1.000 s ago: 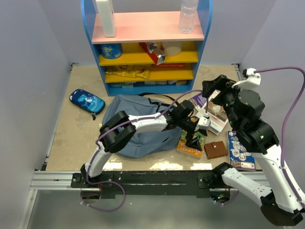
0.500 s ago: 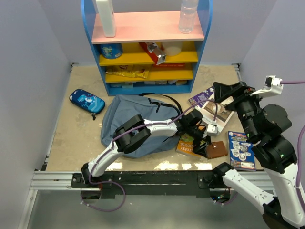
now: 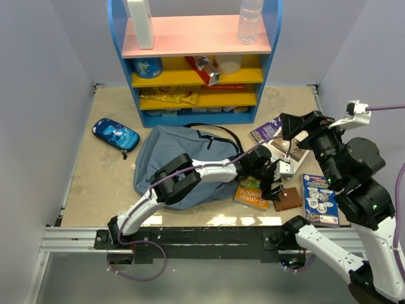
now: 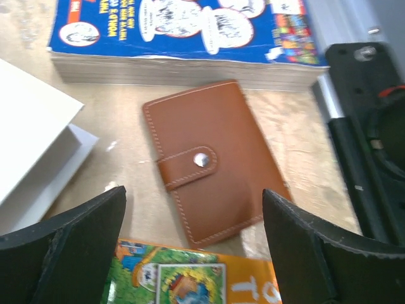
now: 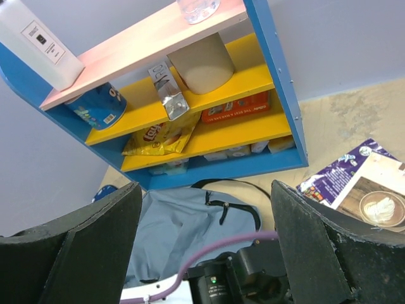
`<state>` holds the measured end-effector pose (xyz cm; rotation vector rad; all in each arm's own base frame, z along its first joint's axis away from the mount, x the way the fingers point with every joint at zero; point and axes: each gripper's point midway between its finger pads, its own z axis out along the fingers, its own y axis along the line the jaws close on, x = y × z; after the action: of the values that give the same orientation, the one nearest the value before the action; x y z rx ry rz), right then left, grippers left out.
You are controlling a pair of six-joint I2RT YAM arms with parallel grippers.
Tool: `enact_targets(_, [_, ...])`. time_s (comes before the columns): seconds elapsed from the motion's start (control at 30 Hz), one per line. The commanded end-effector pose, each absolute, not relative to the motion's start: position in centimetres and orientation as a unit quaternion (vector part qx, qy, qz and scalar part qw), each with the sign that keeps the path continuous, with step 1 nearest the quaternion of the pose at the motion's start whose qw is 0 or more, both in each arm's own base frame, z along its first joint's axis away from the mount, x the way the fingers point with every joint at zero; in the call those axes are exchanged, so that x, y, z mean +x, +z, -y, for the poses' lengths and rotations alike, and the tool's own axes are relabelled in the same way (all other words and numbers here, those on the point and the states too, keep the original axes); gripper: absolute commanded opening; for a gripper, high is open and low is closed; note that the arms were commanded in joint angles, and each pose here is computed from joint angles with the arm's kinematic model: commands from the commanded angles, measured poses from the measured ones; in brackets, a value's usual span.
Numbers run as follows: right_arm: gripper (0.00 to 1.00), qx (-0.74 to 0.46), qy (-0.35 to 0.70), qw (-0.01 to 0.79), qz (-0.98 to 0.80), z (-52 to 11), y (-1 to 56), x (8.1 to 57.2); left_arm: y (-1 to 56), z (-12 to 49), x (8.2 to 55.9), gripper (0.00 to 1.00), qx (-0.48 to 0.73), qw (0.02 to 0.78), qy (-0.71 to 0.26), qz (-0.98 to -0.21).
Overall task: Pack the student bag
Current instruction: Pick up the personal item from the center of the board.
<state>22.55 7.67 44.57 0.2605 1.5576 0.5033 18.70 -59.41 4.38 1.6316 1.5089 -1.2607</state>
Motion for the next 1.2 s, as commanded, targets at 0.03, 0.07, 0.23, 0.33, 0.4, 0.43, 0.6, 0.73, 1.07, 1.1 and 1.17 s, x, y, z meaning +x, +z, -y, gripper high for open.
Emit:
enact_targets(0.03, [0.86,0.102,0.217,0.682,-0.691,-7.6,45.2,22.5,-0.6,58.6,18.2,0.88,0.646,0.277,-0.371,-0.607])
enact_targets(0.07, [0.86,0.103,0.216,0.683,-0.690,-7.5,45.3,22.4,-1.0,58.4,18.0,0.87,0.644,0.270,-0.371,-0.612])
enact_targets(0.23, [0.86,0.103,0.208,0.687,-0.688,-7.2,45.8,22.3,-2.7,57.5,17.5,0.78,0.641,0.237,-0.368,-0.630])
enact_targets(0.33, [0.85,0.105,0.204,0.688,-0.688,-7.0,46.0,22.3,-3.3,57.1,17.3,0.63,0.641,0.227,-0.368,-0.634])
enact_targets(0.4, [0.85,0.109,0.202,0.689,-0.687,-6.9,46.0,22.4,-3.3,57.0,17.1,0.45,0.641,0.222,-0.370,-0.635])
enact_targets(0.43, [0.85,0.110,0.202,0.689,-0.687,-6.9,46.0,22.4,-3.2,57.0,17.1,0.27,0.640,0.223,-0.369,-0.636])
enact_targets(0.6, [0.84,0.116,0.195,0.689,-0.688,-6.5,45.8,22.4,-2.4,57.0,17.5,0.00,0.636,0.232,-0.363,-0.640])
enact_targets(0.73, [0.84,0.120,0.184,0.686,-0.693,-6.2,45.6,22.5,-0.9,57.1,17.4,0.00,0.634,0.238,-0.373,-0.634])
enact_targets(1.07, [0.83,0.131,0.159,0.679,-0.705,-5.6,44.4,22.9,7.1,57.1,17.1,0.00,0.615,0.267,-0.429,-0.605])
enact_targets(1.1, [0.83,0.132,0.157,0.679,-0.705,-5.5,44.4,22.9,8.7,57.1,17.3,0.00,0.611,0.276,-0.435,-0.600])
enact_targets(1.17, [0.83,0.134,0.154,0.680,-0.704,-5.4,44.5,23.0,10.5,56.9,18.3,0.00,0.601,0.287,-0.441,-0.602])
